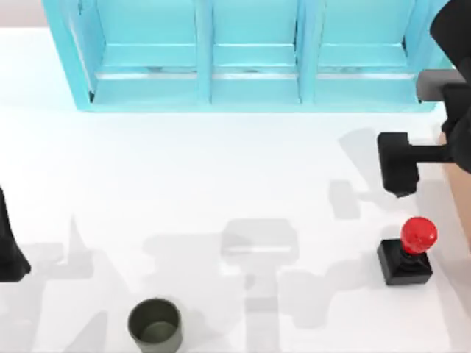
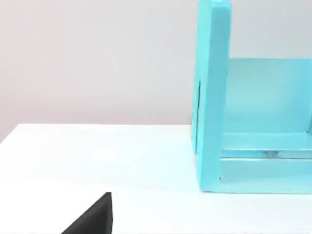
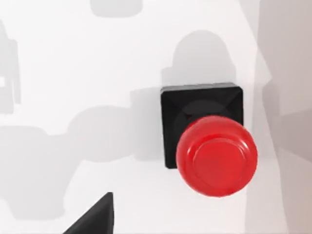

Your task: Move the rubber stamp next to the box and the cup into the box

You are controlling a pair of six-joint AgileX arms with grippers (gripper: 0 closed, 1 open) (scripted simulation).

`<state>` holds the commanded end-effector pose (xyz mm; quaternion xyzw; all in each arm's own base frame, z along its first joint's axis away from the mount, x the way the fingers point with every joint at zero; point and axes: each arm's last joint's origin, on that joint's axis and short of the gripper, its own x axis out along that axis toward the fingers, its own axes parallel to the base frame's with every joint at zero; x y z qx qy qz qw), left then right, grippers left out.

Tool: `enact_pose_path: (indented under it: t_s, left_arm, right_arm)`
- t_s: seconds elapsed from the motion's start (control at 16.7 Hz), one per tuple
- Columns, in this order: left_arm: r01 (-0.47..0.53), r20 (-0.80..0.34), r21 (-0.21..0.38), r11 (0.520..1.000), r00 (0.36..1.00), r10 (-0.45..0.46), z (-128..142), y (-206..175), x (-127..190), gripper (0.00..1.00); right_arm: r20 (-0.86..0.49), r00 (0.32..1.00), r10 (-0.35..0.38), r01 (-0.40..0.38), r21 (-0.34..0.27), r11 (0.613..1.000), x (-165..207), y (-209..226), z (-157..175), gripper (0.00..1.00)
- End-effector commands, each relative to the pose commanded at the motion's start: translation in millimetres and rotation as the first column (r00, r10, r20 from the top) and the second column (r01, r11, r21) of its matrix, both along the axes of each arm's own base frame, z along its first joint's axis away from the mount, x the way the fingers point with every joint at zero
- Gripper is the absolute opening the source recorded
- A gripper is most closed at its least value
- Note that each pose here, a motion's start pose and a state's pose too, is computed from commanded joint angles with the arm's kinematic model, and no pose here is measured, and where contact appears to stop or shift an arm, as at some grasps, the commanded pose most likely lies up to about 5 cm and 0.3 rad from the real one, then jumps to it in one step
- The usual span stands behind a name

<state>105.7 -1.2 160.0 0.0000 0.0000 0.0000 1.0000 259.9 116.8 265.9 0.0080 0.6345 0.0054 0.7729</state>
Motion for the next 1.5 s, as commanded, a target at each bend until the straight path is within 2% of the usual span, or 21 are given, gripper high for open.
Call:
enact_pose_path:
  t_s: [0.54,0.9,1.08,1.32,1.5]
  left_arm:
    - [0.0,0.0,0.0,1.0,1.0,0.0,0,0,0,1.0]
    - [0.0,0.0,0.0,1.0,1.0,0.0,0,0,0,1.0]
    - [0.0,0.0,0.0,1.0,1.0,0.0,0,0,0,1.0]
    - [0.0,0.0,0.0,1.0,1.0,0.0,0,0,0,1.0]
    - [0.0,0.0,0.0,1.0,1.0,0.0,0,0,0,1.0]
  right_arm:
    - [0.003,1.0,-0.001,0.001,0.001,1.0,-5,-3,39,1.0]
    - [-0.005,1.0,-0.001,0.001,-0.003,1.0,-3,2,37,1.0]
    - [-0.036,0.999,-0.006,0.006,0.002,1.0,4,33,33,1.0]
    - [-0.067,0.998,0.004,-0.002,0.037,0.999,8,94,26,1.0]
    - [-0.104,0.995,0.008,-0.005,0.027,1.0,3,133,14,1.0]
